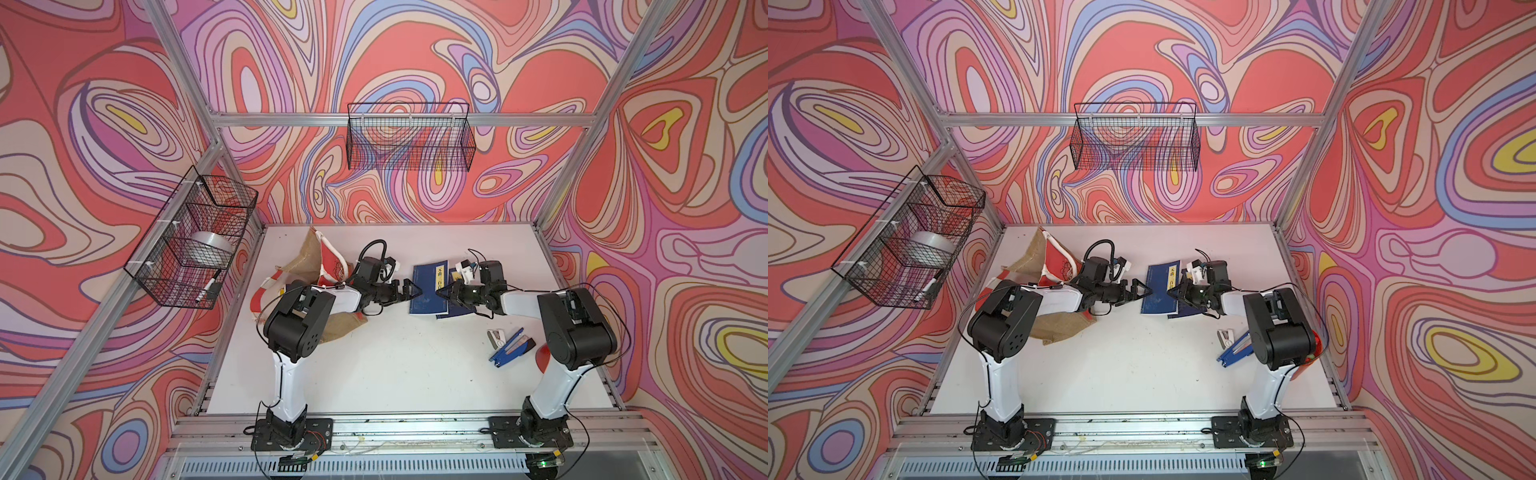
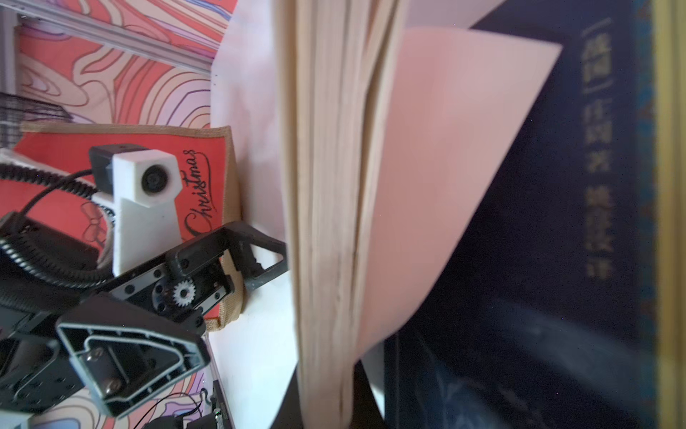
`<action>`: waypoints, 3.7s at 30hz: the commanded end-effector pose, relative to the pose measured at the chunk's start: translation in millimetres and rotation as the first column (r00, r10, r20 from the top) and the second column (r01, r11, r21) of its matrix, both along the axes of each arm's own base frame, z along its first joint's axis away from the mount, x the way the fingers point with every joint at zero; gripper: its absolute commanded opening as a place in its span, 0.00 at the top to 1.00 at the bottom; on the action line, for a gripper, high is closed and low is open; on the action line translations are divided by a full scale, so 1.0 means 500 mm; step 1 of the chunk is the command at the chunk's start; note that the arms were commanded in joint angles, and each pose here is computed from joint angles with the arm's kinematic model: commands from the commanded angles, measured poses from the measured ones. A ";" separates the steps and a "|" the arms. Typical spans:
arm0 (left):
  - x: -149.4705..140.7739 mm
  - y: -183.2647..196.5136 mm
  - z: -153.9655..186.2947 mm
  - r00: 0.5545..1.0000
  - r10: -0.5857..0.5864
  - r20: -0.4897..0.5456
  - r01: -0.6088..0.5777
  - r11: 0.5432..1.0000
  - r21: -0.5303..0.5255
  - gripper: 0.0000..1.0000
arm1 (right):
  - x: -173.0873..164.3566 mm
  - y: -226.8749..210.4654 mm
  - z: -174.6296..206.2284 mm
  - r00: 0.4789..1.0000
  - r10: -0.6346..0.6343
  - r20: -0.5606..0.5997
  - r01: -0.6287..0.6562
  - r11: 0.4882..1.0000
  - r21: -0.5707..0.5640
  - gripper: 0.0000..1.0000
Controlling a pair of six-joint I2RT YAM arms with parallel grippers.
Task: Put the books into the canvas bag
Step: Pick up the book from the book, then place the book in the canvas bag.
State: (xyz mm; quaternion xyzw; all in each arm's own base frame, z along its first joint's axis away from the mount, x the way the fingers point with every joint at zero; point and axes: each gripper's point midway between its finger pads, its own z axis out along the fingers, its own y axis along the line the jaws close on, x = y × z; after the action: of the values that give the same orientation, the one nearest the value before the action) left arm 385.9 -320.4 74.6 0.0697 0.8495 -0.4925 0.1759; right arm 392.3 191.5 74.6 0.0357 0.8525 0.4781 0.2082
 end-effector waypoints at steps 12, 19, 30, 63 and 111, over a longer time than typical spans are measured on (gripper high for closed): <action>-0.007 -0.023 0.128 0.990 -0.089 0.110 0.108 0.977 -0.185 0.26 | -0.036 0.040 0.149 0.954 0.169 0.250 -0.208 0.968 0.139 0.92; -0.007 -0.028 0.191 0.983 -0.081 0.162 0.116 0.969 -0.220 0.83 | -0.063 0.043 0.174 0.934 0.216 0.285 -0.262 0.956 0.132 0.91; -0.059 0.028 0.414 0.917 -0.018 0.398 0.049 0.996 -0.069 1.00 | -0.052 0.027 0.251 0.907 0.150 0.394 -0.193 0.978 0.073 0.24; -0.324 0.663 0.708 0.336 0.260 0.905 -0.920 0.298 0.255 1.00 | 0.056 0.620 0.357 0.840 0.351 0.414 -0.158 0.888 -0.432 0.06; -0.102 0.476 0.426 0.512 0.486 0.708 -0.725 0.686 0.053 1.00 | -0.065 0.557 0.420 0.753 0.426 0.502 -0.245 0.889 -0.387 1.00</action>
State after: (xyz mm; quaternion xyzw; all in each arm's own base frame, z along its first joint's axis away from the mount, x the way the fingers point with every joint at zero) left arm 332.7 -80.6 270.9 -0.0213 0.8019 -0.1526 0.5773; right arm 371.3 471.7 254.2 -0.2961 0.8209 0.3362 0.3543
